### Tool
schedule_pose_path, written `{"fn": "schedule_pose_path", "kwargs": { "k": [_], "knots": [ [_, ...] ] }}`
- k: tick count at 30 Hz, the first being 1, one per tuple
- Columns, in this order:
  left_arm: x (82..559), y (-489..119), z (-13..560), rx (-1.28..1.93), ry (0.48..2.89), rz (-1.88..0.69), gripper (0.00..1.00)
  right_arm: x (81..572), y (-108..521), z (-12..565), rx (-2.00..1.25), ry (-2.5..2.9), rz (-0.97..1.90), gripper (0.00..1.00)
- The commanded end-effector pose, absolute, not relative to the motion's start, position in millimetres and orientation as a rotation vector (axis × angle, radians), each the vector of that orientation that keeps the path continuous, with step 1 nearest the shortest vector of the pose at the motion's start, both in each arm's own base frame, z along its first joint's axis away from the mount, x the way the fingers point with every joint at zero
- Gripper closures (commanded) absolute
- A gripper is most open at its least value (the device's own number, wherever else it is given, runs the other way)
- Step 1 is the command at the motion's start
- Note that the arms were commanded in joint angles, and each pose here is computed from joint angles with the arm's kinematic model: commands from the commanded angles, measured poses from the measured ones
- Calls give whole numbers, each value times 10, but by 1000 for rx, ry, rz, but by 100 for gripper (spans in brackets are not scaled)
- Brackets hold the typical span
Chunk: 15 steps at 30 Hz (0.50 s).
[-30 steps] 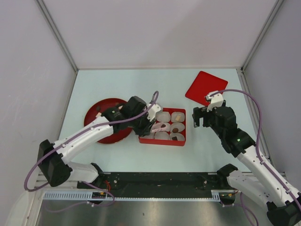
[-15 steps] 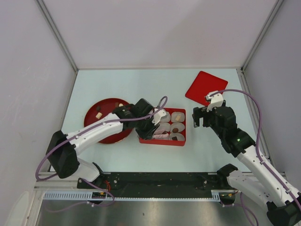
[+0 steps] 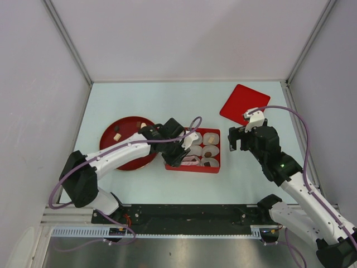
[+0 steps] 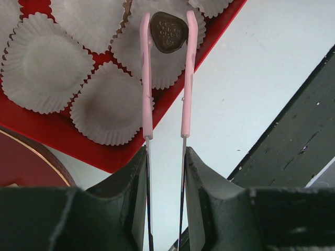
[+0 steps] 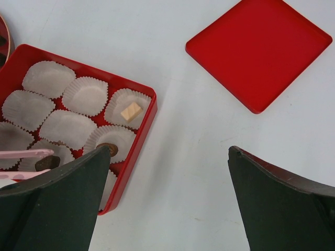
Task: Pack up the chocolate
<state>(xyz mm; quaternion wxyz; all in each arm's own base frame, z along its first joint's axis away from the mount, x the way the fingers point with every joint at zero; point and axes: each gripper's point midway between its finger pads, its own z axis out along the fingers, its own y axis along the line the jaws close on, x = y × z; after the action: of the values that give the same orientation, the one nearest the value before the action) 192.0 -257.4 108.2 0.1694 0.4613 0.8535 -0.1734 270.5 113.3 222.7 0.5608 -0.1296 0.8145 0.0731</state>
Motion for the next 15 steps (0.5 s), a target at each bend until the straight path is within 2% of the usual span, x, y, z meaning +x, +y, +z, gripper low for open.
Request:
{"fn": "schedule_pose_path", "kwargs": {
  "k": [1, 5, 7, 15],
  "knots": [
    [2009, -2633, 1172, 1321, 2376, -473, 70, 2736, 1168, 2301, -305, 1888, 183, 0],
    [2025, -2644, 1190, 1317, 2366, -469, 66, 2736, 1162, 2297, -305, 1889, 180, 1],
    [2027, -2647, 1192, 1315, 2365, -470, 60, 2732, 1163, 2305, -305, 1886, 183, 1],
    [2014, -2659, 1236, 1305, 2354, -489, 60, 2728, 1169, 2309, -306, 1885, 187, 1]
  ]
}}
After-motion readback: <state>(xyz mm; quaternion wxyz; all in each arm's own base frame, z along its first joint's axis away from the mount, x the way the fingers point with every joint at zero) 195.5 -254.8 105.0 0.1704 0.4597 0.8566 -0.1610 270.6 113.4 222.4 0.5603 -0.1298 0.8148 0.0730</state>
